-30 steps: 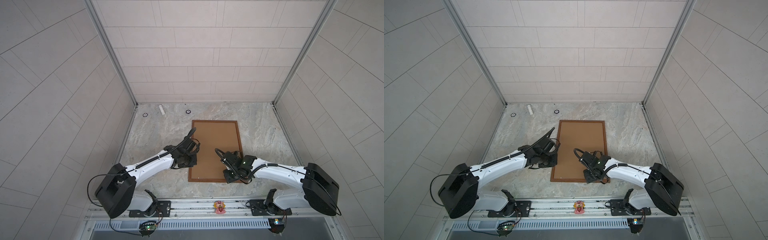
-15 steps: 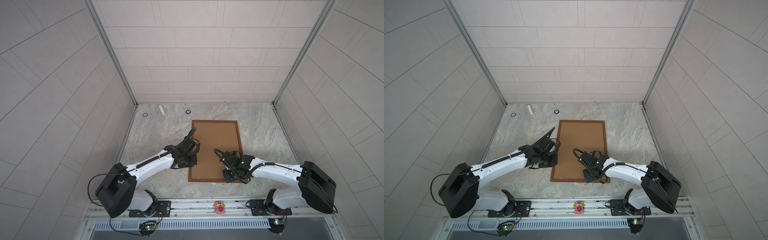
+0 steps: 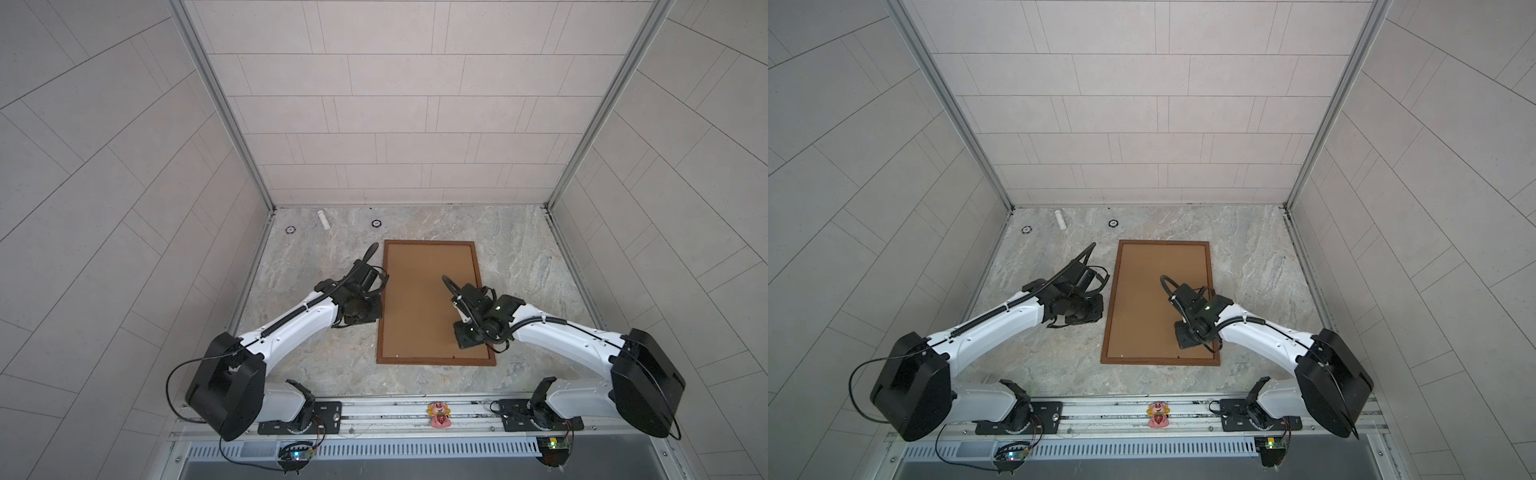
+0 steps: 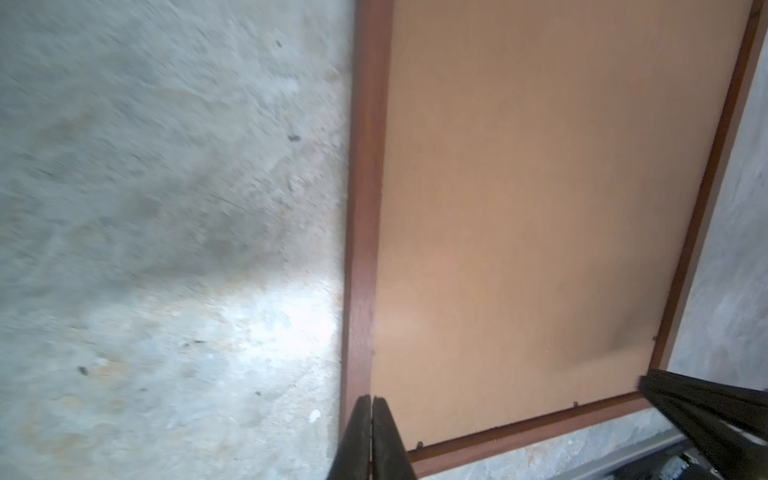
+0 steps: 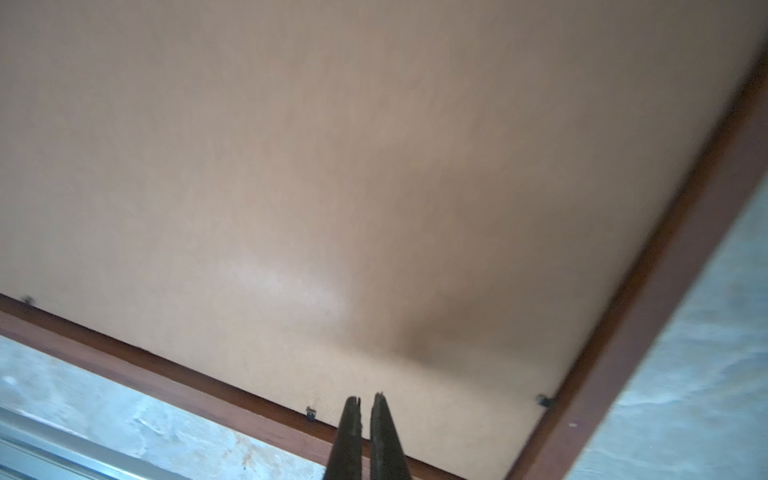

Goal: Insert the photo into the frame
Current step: 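Lift both grippers and move them to the frame's far corners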

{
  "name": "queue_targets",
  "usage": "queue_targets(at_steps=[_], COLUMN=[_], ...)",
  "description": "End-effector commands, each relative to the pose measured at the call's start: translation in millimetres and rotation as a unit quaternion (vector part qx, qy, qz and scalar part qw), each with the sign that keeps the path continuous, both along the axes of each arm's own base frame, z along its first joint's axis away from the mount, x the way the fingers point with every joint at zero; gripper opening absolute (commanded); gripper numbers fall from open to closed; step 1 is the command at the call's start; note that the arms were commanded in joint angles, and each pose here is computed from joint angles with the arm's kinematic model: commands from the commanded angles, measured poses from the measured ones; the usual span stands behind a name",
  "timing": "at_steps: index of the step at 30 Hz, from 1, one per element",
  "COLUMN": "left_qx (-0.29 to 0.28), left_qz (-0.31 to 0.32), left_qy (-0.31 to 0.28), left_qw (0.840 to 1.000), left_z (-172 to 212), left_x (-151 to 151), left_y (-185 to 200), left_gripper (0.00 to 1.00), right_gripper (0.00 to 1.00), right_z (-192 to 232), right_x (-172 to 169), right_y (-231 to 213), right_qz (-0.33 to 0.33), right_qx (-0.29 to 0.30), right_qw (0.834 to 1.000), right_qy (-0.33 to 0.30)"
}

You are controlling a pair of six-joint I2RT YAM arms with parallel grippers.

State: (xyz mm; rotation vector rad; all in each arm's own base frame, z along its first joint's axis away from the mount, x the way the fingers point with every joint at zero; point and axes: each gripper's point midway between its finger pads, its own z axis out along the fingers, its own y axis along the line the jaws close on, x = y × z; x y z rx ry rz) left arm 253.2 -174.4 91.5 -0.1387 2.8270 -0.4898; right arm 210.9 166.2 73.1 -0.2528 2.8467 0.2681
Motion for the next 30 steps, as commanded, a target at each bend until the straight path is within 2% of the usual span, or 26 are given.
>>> queue_targets(at_steps=[1,4,9,13,17,20,23,28,30], left_qx=[0.015,0.010,0.015,0.000,0.015,0.034,0.053,0.073,0.075], left_qz=[0.004,0.013,0.002,-0.009,-0.017,-0.022,-0.026,-0.029,-0.030], left_qy=[-0.011,-0.005,0.020,0.026,0.035,0.043,0.053,0.065,0.067], left_qw=[1.000,1.000,1.000,1.000,0.999,0.998,0.997,0.995,0.994], left_z=[8.0,3.5,-16.8,-24.9,-32.9,-41.9,-50.9,-65.5,-69.7], left_x=[18.1,39.0,65.7,78.0,82.9,84.4,85.3,84.4,83.0], left_y=[12.3,11.5,-0.3,-12.8,-12.0,-8.7,-4.8,0.8,1.2], left_gripper=[0.14,0.25,0.38,0.53,0.60,0.62,0.62,0.59,0.55], right_gripper=[0.07,0.19,0.50,0.58,0.56,0.46,0.32,0.24,0.23], right_z=[24.7,22.0,6.0,-7.1,-23.9,-37.9,-49.2,-55.6,-57.9], right_x=[19.9,41.7,71.3,90.4,103.7,111.1,112.8,110.9,109.5], right_y=[-21.6,-43.5,-76.3,-84.0,-79.3,-78.0,-78.5,-77.2,-76.6], right_qz=[-0.016,-0.055,-0.113,-0.135,-0.134,-0.134,-0.132,-0.132,-0.132], right_qx=[-0.004,0.006,0.013,0.031,0.040,0.039,0.034,0.039,0.042], right_qw=[0.999,0.998,0.993,0.990,0.990,0.990,0.990,0.990,0.990], right_qy=[-0.037,-0.038,-0.025,-0.014,0.007,0.018,0.030,0.034,0.037])
